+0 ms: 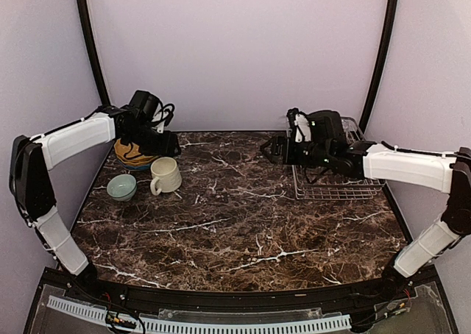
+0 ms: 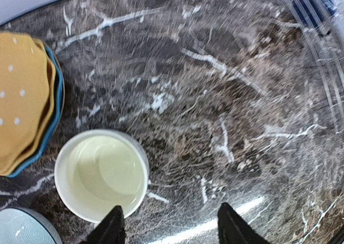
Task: Unload the mixed dishes from the dish rack
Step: Grab the cup from the dish rack.
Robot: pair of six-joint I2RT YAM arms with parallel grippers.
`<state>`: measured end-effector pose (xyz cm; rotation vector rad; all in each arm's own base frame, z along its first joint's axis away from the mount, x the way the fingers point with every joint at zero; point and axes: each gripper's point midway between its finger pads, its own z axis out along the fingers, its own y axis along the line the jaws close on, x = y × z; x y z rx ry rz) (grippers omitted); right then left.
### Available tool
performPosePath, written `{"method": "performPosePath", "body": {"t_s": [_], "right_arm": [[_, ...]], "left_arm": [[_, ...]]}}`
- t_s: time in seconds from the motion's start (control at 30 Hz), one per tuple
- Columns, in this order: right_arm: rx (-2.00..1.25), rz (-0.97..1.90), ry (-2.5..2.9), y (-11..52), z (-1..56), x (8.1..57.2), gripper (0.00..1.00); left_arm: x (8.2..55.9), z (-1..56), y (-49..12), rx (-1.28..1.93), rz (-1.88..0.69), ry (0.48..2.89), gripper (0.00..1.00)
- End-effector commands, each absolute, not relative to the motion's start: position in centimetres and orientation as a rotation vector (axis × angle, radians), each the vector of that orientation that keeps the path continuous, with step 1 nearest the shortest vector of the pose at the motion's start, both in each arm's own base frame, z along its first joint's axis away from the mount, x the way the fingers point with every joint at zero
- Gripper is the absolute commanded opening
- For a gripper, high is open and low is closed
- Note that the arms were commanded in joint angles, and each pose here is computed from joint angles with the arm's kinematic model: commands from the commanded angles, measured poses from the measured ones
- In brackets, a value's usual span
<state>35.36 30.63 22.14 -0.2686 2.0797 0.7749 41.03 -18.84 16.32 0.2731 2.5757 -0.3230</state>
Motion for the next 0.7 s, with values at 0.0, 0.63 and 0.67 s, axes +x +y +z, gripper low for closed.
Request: {"method": "performPosePath", "body": {"t_s": [0.0, 0.63, 0.67], "right_arm": [[-0.234, 0.582, 2.099, 27.4, 23.5, 37.5, 0.99], [-0.091, 0.315, 2.398, 14.8, 18.2, 50.2, 0.97], [-0.087, 0.319, 2.416, 14.6, 17.5, 51.0, 0.95]], "left_arm": [[40.7, 22.2, -19.9, 0.31, -0.449, 2.322, 0.62], [39.5, 25.7, -21.8, 0.37, -0.625, 2.151, 0.85], [39.5, 25.7, -21.8, 0.374, -0.625, 2.148, 0.86]]}}
